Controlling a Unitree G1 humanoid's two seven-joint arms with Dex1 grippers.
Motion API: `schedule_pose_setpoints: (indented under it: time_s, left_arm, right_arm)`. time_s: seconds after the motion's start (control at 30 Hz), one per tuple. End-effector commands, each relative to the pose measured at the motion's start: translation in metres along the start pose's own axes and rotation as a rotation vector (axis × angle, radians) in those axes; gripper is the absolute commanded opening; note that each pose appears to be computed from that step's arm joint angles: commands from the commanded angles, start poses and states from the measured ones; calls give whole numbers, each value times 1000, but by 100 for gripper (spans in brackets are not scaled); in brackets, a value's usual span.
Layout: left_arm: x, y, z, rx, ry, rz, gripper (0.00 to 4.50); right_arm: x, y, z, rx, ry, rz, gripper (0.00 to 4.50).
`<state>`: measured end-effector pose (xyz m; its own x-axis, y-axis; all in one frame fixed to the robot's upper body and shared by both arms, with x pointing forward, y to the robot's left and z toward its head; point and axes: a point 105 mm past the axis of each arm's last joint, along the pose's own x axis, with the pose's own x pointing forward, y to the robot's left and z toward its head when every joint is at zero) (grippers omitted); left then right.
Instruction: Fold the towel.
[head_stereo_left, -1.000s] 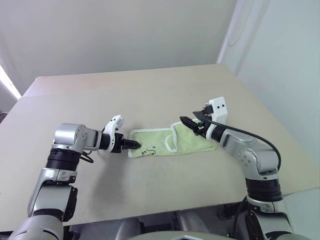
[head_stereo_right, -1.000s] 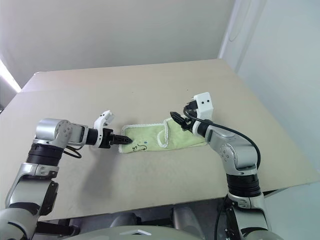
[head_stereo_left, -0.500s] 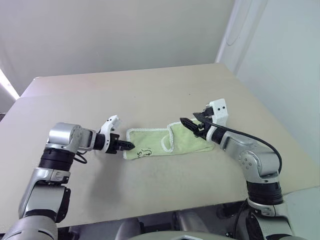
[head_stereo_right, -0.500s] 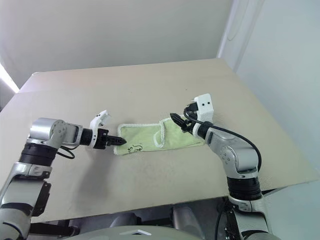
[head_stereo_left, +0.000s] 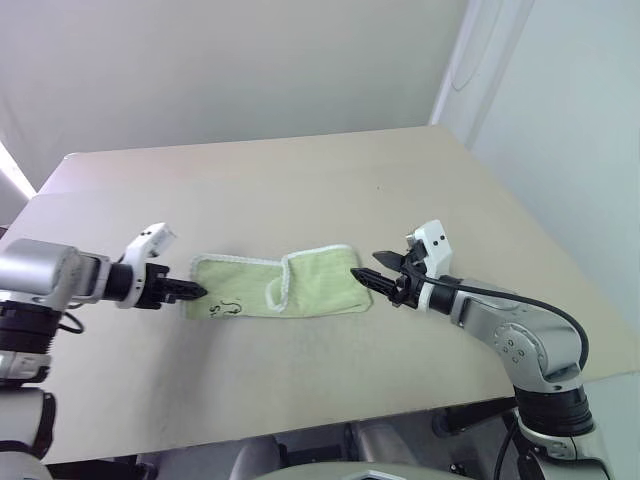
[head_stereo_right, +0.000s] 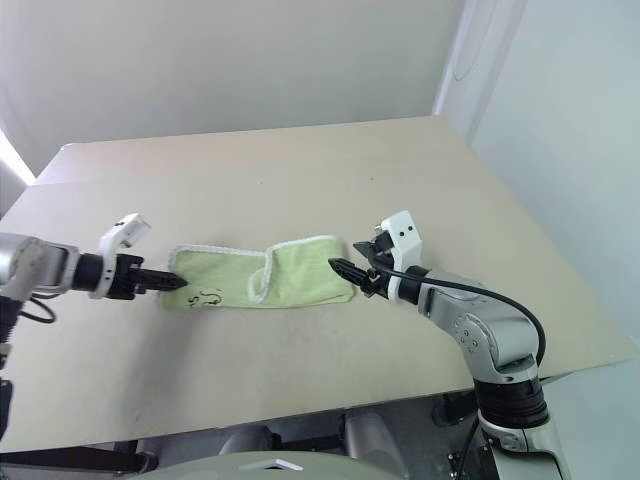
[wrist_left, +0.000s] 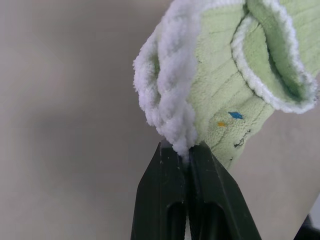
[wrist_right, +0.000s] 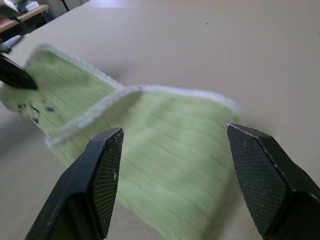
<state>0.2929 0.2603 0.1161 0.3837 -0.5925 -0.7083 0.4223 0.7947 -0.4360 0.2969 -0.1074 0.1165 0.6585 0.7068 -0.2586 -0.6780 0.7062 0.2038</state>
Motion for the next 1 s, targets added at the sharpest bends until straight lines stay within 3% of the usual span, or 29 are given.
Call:
schedule_pose_setpoints:
  time_s: [0.03, 0.23, 0.4, 0.77, 1.0]
  left_arm:
    - [-16, -13, 19, 86, -61, -82, 4]
    - [-7, -44, 37, 193, -27, -213, 4]
    - [8, -66, 53, 178, 21, -311, 4]
    - [58, -104, 74, 229, 103, -472, 4]
    - [99, -130, 94, 354, 62, -516, 4]
  right_arm:
    - [-5, 12, 14, -44, -51, 57, 344]
    - [-17, 41, 11, -138, -11, 226, 344]
    - [-29, 54, -9, -264, 152, 325, 344]
    - [-31, 42, -14, -337, 183, 257, 344]
    - [-39, 37, -20, -305, 185, 179, 344]
